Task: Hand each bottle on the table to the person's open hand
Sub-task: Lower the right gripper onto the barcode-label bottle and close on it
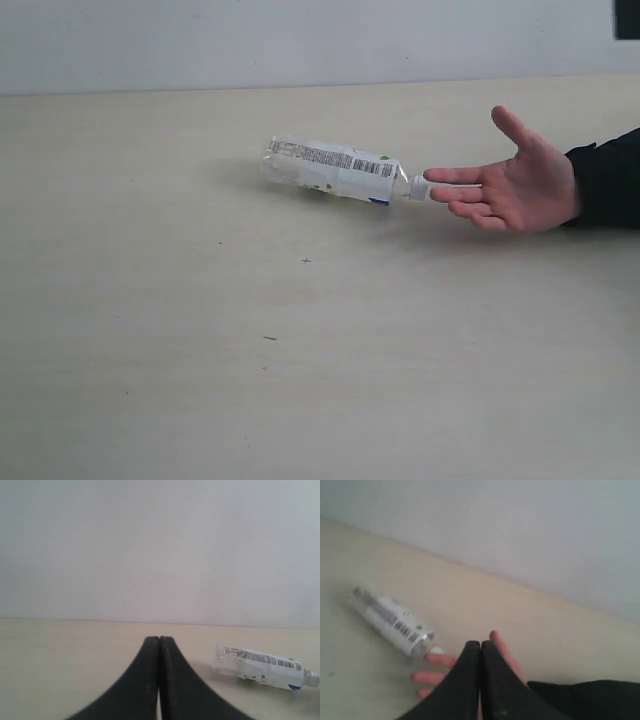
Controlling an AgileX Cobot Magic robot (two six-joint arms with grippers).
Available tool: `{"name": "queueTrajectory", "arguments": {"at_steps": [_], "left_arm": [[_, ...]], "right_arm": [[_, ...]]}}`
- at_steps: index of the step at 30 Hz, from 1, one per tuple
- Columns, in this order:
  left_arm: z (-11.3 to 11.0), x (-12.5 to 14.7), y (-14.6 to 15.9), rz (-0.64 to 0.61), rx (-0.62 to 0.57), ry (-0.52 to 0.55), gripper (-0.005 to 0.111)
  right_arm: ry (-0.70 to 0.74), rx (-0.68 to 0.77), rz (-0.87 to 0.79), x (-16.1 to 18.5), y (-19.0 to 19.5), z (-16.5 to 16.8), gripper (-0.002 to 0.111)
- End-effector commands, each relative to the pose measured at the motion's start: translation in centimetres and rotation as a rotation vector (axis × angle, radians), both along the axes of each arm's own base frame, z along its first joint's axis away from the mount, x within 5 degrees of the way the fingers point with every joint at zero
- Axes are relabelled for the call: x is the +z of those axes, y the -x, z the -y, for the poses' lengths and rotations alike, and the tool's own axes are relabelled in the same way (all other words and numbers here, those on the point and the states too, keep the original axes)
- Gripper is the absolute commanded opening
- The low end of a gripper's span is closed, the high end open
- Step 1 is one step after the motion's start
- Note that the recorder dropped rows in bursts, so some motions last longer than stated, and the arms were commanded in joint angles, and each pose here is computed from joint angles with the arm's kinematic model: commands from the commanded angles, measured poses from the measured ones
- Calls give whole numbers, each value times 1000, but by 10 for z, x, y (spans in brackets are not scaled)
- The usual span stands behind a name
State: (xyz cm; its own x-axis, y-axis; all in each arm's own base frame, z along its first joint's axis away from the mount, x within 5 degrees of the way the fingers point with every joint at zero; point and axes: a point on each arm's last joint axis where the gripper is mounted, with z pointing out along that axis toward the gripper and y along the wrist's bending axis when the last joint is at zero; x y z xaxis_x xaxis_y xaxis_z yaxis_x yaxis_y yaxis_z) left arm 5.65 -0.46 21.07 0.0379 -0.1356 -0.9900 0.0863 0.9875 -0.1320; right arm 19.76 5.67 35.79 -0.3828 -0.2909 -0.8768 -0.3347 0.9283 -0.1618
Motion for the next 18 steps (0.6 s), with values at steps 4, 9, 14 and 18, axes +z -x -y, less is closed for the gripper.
{"name": "queueTrajectory", "arguments": {"at_steps": [4,9,14,18], "left_arm": [[0,-1,0,4,2,6,0],[0,-1,0,4,2,6,0],[0,-1,0,4,2,6,0],[0,-1,0,4,2,6,0]], "right_arm": [[11,330,-372,-47,-87,-56,12],[82,408,-520,-83,-151,-90,40],[384,560,-457,-110,-183,-138,59],[472,611,-394,-130,-195,-167,68]]}}
